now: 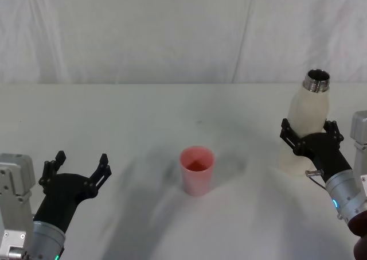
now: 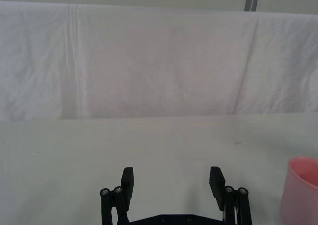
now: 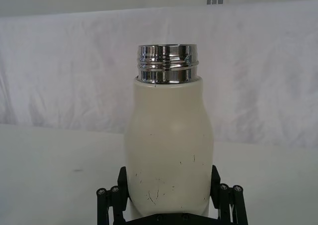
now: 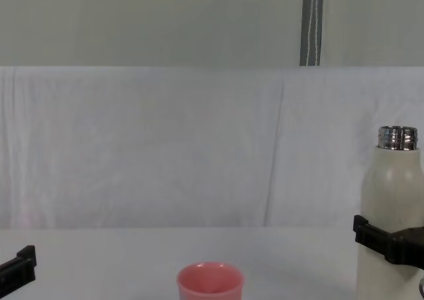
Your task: Grasp the thermos with one hand and pour water into the cup lid.
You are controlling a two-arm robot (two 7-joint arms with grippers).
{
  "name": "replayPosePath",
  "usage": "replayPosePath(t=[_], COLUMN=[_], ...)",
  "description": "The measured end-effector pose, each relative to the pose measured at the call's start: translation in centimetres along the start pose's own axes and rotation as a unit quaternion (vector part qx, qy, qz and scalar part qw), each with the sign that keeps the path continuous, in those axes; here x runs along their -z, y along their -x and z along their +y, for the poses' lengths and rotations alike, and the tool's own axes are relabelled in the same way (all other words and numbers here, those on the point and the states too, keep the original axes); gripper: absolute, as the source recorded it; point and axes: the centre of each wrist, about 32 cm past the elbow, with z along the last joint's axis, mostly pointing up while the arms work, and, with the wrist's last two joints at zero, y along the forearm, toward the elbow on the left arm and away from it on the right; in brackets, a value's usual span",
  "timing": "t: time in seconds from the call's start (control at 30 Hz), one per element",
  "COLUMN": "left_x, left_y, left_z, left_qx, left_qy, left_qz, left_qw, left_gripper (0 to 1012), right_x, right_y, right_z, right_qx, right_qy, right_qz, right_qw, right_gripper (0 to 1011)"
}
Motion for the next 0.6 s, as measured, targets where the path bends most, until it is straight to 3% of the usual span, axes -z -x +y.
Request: replayPosePath(t=[0.6], left_x=[0.0], left_y=[0.0], left_z=[0.0], left_qx=[0.0], left_qy=[0.0], left_qz=[0.0], left_qw=[1.0], left_gripper=[1001], right_x=[-0.02], right_y=[0.01], right_z=[0.0], right_qx=[0.0], right_qy=[0.001], right_qz=[0.0], right_qw=[1.0], right_gripper=[950])
